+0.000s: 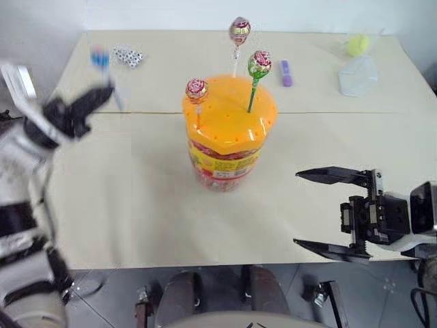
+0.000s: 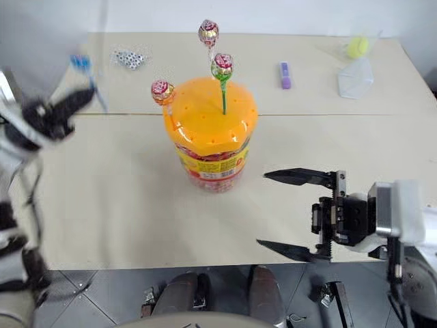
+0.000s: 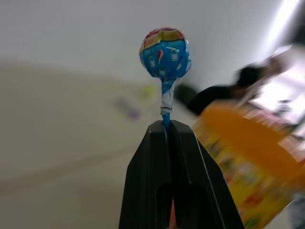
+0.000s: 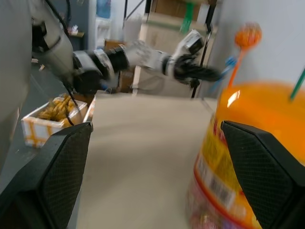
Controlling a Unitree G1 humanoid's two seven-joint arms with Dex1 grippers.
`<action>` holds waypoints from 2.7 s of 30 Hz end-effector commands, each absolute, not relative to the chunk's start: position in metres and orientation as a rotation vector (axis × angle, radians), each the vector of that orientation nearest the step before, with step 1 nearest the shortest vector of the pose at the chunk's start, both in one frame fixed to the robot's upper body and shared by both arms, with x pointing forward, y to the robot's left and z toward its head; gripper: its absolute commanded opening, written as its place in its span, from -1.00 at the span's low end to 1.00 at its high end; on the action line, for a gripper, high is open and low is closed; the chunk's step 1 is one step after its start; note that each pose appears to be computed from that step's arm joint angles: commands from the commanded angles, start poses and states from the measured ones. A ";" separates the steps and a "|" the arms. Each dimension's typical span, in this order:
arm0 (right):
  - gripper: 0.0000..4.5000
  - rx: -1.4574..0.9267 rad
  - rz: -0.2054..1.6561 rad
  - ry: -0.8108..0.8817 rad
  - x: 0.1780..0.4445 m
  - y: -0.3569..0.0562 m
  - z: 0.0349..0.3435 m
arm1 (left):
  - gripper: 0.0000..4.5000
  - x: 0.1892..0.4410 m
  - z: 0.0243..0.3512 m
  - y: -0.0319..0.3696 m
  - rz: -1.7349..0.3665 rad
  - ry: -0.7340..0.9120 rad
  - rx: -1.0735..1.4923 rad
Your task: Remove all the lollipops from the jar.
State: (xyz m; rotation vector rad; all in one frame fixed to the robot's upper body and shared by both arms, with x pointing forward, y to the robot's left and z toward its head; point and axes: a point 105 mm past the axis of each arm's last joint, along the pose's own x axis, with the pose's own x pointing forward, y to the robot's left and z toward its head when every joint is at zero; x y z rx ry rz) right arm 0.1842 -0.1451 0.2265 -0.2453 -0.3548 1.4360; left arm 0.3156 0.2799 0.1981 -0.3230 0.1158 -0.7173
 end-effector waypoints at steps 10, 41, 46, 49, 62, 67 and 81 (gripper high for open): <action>1.00 -0.262 1.395 -0.283 0.207 -0.165 0.206 | -0.69 0.238 0.106 0.314 -0.491 0.512 -0.080; 1.00 -0.086 0.940 -0.620 0.183 -0.177 0.267 | -0.09 0.293 0.294 0.098 -1.542 -0.333 0.048; 1.00 -0.087 0.942 -0.622 0.181 -0.176 0.266 | -0.67 0.292 0.293 0.104 -1.561 -0.321 0.030; 1.00 -0.084 0.976 -0.617 0.180 -0.170 0.266 | -0.99 0.293 0.301 0.110 -1.545 -0.357 -0.028; 1.00 -0.238 1.437 -0.426 0.194 -0.137 0.232 | -0.99 0.288 0.239 0.232 -0.963 0.002 -0.240; 1.00 -0.354 1.497 -0.327 0.206 -0.154 0.211 | -0.99 0.238 0.137 0.260 -0.754 0.404 -0.289; 1.00 -0.284 1.384 -0.355 0.222 -0.167 0.222 | -0.01 0.223 0.121 0.269 -0.721 0.369 -0.101</action>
